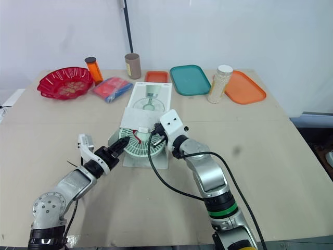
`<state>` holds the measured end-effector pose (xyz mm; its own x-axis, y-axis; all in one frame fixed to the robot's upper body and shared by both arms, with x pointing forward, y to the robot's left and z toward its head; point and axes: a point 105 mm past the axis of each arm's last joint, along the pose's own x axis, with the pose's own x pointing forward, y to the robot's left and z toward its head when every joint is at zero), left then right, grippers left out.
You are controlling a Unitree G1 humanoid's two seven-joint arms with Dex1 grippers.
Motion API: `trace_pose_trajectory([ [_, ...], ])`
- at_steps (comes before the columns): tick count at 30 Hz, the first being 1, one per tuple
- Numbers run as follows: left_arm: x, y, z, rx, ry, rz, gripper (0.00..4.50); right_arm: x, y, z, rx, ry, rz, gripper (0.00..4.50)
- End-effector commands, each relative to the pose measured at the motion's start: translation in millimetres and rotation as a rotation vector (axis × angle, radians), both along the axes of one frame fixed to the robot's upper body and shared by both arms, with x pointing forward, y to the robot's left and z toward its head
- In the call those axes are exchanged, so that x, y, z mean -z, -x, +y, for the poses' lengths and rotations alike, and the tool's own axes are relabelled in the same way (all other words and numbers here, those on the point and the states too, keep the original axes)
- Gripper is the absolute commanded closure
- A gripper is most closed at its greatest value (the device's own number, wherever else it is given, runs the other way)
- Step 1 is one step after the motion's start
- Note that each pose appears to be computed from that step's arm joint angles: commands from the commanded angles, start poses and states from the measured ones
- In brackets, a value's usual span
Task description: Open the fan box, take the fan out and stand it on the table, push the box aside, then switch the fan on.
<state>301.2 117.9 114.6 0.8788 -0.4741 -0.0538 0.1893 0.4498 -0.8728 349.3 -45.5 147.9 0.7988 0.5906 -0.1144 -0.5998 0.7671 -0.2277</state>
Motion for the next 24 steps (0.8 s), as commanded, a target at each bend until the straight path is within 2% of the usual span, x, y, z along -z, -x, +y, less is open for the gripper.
trace_pose_trajectory([
  [1, -5.9, -0.4, -2.2, 0.005, -0.014, -0.022, 2.47, 20.5, -0.1, -3.8, 0.019, 0.031, 0.071, 4.50],
  [12, -11.8, 3.3, 3.2, -0.015, 0.078, 0.001, 2.68, 21.0, 1.3, -1.5, 0.012, 0.028, 0.073, 4.50],
  [16, -20.6, 17.6, 2.9, 0.025, 0.118, -0.005, 2.68, 20.0, -0.1, -1.7, 0.017, 0.027, 0.072, 4.50],
  [24, -7.4, 44.3, 17.1, 0.005, 0.077, 0.076, 2.68, 20.1, 1.7, 3.4, 0.015, 0.009, 0.085, 4.50],
])
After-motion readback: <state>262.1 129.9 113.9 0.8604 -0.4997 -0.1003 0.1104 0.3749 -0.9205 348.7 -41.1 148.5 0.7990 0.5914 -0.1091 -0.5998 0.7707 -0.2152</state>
